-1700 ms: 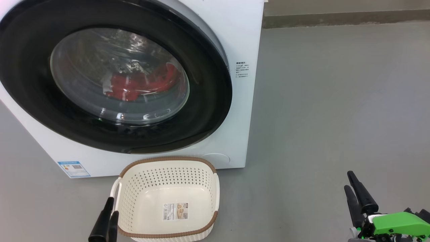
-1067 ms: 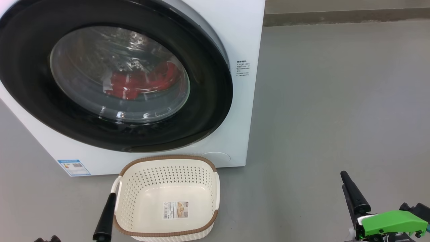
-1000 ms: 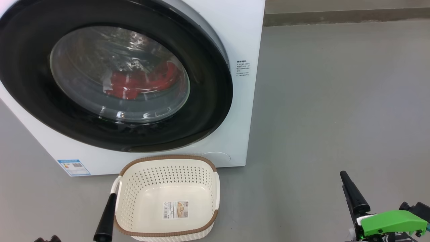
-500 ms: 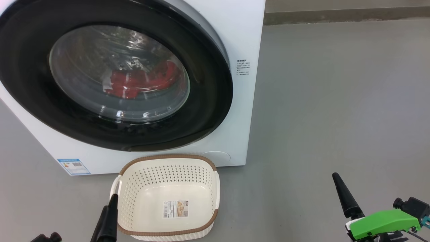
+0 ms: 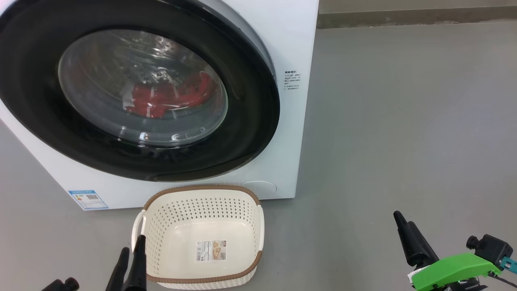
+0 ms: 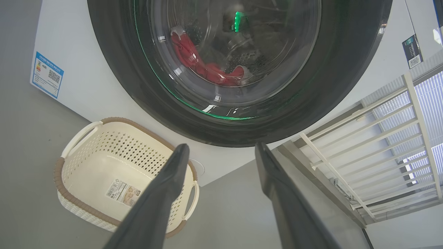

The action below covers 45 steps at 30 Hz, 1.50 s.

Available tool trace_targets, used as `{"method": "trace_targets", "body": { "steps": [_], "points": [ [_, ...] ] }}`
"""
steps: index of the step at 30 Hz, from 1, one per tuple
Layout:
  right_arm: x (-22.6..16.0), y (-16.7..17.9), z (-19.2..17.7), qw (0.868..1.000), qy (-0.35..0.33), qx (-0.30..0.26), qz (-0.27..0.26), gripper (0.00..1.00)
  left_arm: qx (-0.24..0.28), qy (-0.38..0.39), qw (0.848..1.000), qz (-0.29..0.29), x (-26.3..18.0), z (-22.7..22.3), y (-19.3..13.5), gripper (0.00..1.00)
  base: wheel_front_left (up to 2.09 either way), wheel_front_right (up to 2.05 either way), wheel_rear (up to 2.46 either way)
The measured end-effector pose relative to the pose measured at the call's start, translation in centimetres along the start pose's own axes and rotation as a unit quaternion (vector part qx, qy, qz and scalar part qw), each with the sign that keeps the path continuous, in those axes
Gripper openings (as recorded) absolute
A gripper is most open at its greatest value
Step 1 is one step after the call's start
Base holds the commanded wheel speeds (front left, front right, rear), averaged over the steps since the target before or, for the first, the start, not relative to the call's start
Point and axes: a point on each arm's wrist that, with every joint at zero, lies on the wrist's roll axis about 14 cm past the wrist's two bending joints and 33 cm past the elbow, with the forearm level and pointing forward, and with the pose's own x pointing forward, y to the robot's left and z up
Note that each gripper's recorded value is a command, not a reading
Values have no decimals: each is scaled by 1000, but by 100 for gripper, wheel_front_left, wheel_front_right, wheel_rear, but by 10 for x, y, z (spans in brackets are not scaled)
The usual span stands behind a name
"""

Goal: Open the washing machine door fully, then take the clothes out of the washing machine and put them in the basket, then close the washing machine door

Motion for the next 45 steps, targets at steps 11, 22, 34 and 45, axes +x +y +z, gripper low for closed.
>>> {"method": "trace_targets", "body": {
  "steps": [11, 22, 34, 45],
  "points": [
    [0, 3, -6, 998, 8, -68, 11, 100, 67, -11, 998, -8, -1, 4, -3, 100, 0, 0, 0],
    [-1, 7, -6, 992, 8, -122, 23, 100, 129, -22, 991, -13, -5, 7, -6, 100, 0, 0, 0],
    [-3, 7, -1, 983, -6, -181, 30, 100, 199, -31, 979, -21, -9, 8, -7, 100, 0, 0, 0],
    [-4, 7, 2, 972, -14, -230, 36, 100, 253, -40, 966, -26, -9, 10, -9, 100, 0, 0, 0]
  ]
}}
